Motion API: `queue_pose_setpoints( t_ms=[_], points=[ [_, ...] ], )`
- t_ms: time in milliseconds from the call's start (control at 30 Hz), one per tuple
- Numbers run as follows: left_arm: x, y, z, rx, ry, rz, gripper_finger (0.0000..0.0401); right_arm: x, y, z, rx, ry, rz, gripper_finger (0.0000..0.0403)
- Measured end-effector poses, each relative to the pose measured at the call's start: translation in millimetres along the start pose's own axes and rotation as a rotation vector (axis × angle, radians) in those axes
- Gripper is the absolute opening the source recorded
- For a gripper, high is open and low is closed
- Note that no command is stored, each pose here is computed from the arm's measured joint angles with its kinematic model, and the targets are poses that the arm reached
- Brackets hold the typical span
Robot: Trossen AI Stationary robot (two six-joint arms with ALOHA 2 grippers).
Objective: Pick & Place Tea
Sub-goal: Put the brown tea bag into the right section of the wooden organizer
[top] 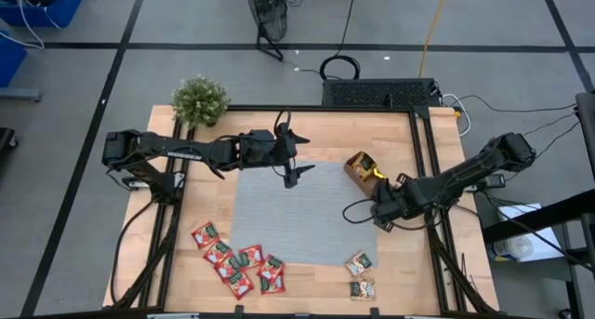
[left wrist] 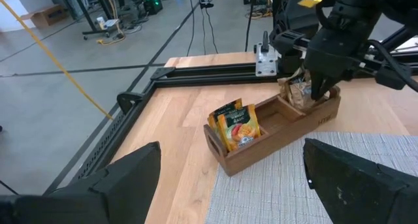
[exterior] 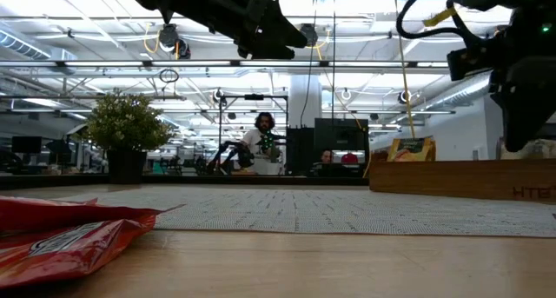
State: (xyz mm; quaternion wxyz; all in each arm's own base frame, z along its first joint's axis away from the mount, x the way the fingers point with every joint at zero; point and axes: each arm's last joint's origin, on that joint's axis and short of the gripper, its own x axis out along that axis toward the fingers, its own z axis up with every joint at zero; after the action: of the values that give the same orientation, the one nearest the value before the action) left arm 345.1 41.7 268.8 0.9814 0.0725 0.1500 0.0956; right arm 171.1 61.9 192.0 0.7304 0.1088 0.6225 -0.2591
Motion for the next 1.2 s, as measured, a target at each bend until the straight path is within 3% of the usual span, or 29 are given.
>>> queue_pose_setpoints(
  t_ms=[167,300,567,667,767,867,967,1067,1200],
  points=[
    [0.0,0.0,-0.1,0.0,0.001,0.0,0.0365,-1.0,7.3,2.3,-0.031,-0.046,0.06,0.0],
    [0.0,0.1,-0.1,0.0,0.0,0.0,0.0365,-12.7,40.5,9.4,-0.141,-0.246,0.341,0.0],
    [0.0,0.1,-0.1,0.0,0.001,0.0,0.0365,-63.1,105.4,-24.6,-0.539,-0.931,0.96,0.0],
    [0.0,0.0,-0.1,0.0,0.001,0.0,0.0365,-69.5,109.5,-43.4,-0.642,-1.202,1.11,0.0],
    [0.0,0.0,0.0,0.0,0.0,0.0,0.0365,-66.8,113.3,-55.0,-0.801,-1.348,1.221,0.0001],
    [0.0,0.0,-0.1,0.0,0.001,0.0,0.0365,-64.0,126.4,-55.6,-0.812,-1.343,1.162,0.0023],
    [0.1,0.0,-0.1,0.0,0.001,0.0,0.0365,-62.5,148.1,-50.2,-0.781,-1.233,0.921,0.0073],
    [0.0,0.0,-0.1,0.0,0.001,0.0,0.0365,-65.9,164.5,-39.7,-0.628,-1.012,0.669,0.0134],
    [0.0,0.0,-0.1,0.0,0.001,0.0,0.0365,-57.6,173.2,-26.2,-0.374,-0.636,0.458,0.019]
  ],
)
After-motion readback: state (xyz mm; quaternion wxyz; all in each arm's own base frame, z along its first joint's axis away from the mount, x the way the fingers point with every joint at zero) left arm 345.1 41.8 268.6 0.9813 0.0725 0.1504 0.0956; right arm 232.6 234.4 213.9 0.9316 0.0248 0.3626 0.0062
